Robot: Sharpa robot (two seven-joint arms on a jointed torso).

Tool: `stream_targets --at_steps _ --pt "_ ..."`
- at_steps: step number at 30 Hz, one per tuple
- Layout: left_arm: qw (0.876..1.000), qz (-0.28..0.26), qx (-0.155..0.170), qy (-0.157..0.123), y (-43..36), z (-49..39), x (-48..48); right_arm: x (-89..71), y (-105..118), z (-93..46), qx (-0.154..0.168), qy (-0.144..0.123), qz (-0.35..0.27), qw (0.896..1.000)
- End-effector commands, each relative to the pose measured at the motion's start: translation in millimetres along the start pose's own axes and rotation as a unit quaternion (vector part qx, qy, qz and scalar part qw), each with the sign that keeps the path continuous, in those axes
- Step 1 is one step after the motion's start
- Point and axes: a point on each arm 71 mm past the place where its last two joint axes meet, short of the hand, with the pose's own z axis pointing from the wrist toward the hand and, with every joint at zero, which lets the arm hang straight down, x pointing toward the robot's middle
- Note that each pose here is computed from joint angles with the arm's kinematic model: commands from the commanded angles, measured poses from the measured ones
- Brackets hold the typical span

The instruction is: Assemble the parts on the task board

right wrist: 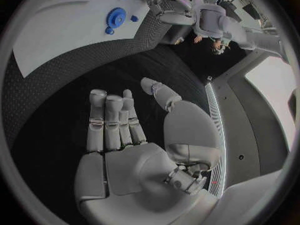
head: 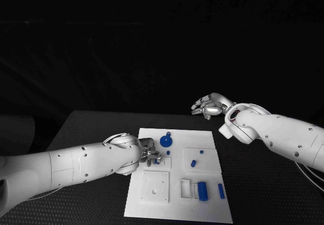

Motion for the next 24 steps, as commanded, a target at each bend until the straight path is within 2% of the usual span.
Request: stream_targets --at_steps 1,10,17,24 --pt "1.000 -0.001 0.001 0.010 -0.7 0.8 3.7 1.8 1.2 0.1 -0.003 0.008 -0.002 1.000" --pt "1.000 -0.001 -0.002 0.012 0.9 1.3 4.8 1.7 1.0 0.1 -0.003 0.009 -0.002 1.000" --pt "0.999 0.007 0.000 0.031 -1.1 1.2 8.1 1.9 1.1 0.0 -0.003 0.010 -0.002 1.000" --pt "0.999 0.006 0.004 0.036 -3.0 1.4 9.1 2.2 1.4 0.2 -0.003 0.010 -0.002 1.000"
